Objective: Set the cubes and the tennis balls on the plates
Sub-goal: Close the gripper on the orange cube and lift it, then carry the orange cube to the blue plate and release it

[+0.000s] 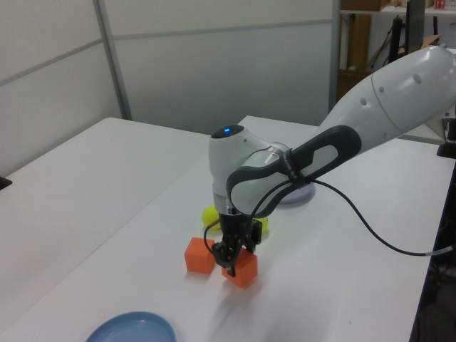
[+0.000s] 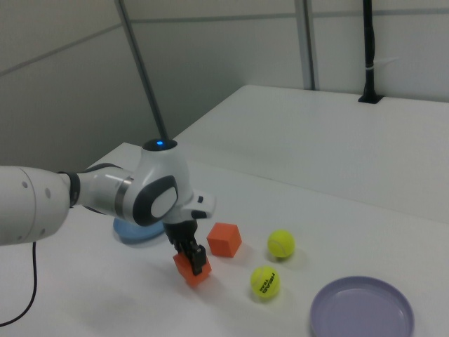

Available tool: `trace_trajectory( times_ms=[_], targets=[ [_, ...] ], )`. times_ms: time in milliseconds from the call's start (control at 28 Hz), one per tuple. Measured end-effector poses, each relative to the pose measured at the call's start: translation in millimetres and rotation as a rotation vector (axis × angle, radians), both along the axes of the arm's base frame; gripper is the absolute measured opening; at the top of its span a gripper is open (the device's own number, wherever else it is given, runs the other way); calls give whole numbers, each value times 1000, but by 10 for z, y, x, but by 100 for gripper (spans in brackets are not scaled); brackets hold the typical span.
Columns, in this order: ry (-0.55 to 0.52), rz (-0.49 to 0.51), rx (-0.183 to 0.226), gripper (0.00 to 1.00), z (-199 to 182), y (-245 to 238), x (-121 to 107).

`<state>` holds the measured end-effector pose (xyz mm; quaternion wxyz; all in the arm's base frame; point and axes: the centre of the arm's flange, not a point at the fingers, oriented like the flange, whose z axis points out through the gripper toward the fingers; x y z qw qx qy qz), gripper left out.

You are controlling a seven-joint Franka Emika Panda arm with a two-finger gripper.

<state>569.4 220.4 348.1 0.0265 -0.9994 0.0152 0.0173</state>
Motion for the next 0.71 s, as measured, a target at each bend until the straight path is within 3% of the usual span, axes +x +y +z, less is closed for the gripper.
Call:
trace_trajectory(
  times_ms=[321,714],
  targets=[
    [-117,52,58,62,654,705,-37],
    [-174,143,106,62,798,1425,-89]
  ],
)
